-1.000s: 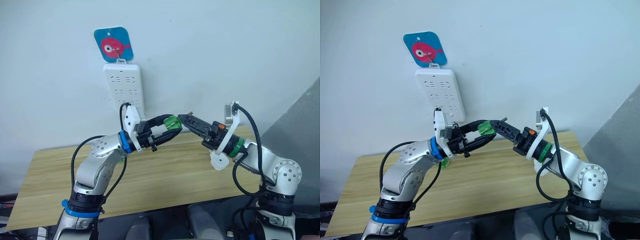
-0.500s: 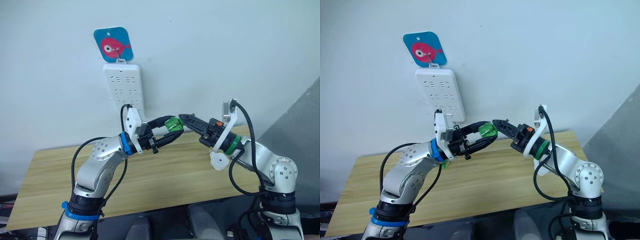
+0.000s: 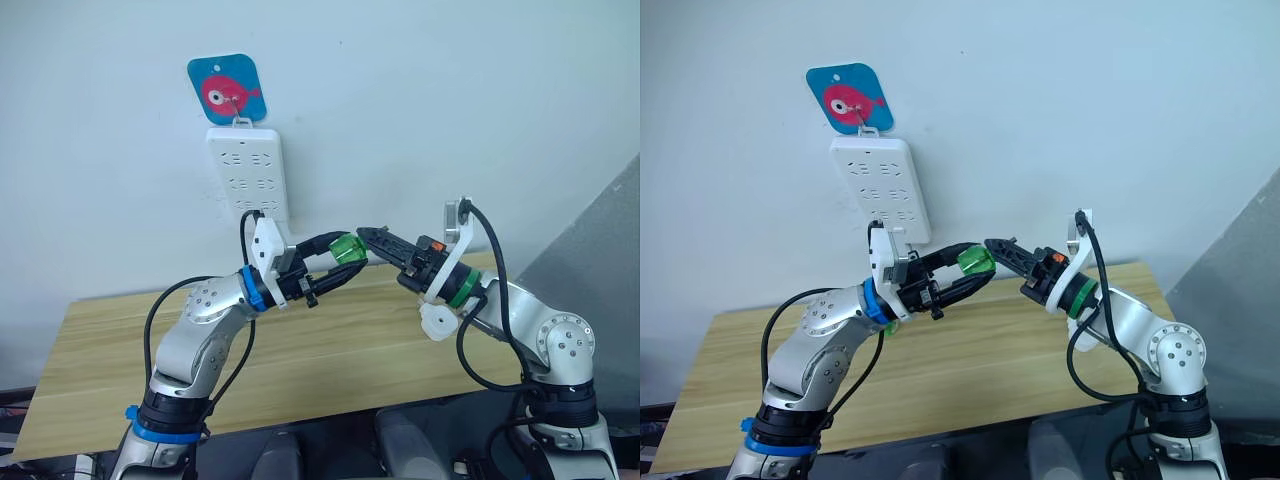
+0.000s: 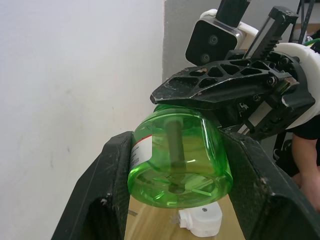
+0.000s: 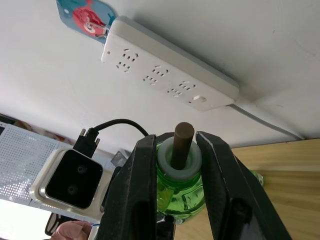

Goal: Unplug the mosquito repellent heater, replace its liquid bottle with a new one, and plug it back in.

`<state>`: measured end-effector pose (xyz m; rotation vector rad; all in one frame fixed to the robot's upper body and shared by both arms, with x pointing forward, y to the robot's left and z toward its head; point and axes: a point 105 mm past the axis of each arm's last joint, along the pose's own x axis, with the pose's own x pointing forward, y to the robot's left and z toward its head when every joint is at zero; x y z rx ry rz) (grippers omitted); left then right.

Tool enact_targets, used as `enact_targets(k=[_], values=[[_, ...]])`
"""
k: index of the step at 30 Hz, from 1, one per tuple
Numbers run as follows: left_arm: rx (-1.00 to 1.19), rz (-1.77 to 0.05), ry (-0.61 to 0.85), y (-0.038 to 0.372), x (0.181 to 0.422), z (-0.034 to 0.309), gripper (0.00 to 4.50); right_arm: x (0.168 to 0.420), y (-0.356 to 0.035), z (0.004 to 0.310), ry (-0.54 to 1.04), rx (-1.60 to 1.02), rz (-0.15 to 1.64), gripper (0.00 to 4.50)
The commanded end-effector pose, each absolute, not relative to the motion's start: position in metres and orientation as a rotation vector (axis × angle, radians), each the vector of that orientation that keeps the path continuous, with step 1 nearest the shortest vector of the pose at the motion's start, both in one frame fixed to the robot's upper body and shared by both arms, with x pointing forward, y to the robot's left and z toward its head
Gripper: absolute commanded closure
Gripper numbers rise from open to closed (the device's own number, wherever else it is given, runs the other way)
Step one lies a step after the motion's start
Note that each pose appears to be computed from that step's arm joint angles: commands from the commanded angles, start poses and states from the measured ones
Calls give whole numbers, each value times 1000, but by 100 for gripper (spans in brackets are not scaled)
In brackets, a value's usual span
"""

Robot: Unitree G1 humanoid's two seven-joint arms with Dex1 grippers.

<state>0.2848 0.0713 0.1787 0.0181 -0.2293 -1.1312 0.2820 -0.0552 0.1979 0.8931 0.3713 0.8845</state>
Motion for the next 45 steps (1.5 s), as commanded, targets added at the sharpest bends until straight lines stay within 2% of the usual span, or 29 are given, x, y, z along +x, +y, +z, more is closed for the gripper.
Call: enact_targets(k=[1,4,10,17,24,28,35,45], values=[[35,-1134,-250,74,281,185,95,274,-50,209,332,872,945,367],[51,-1126,-223,79,282,180,1,274,-52,209,333,867,942,367],[124,-1114,-156,98,278,167,0,280,-65,203,315,770,880,367],[246,-1201,21,126,255,134,0,310,-85,179,194,286,689,367],[252,-1214,79,135,245,126,0,332,-95,126,155,-190,543,367],[262,-1190,88,140,246,126,0,340,-85,102,120,-297,545,367],[260,-1150,83,142,249,130,0,358,-65,65,129,-300,541,367],[268,-1118,82,150,246,143,0,371,-56,38,151,-316,558,367]])
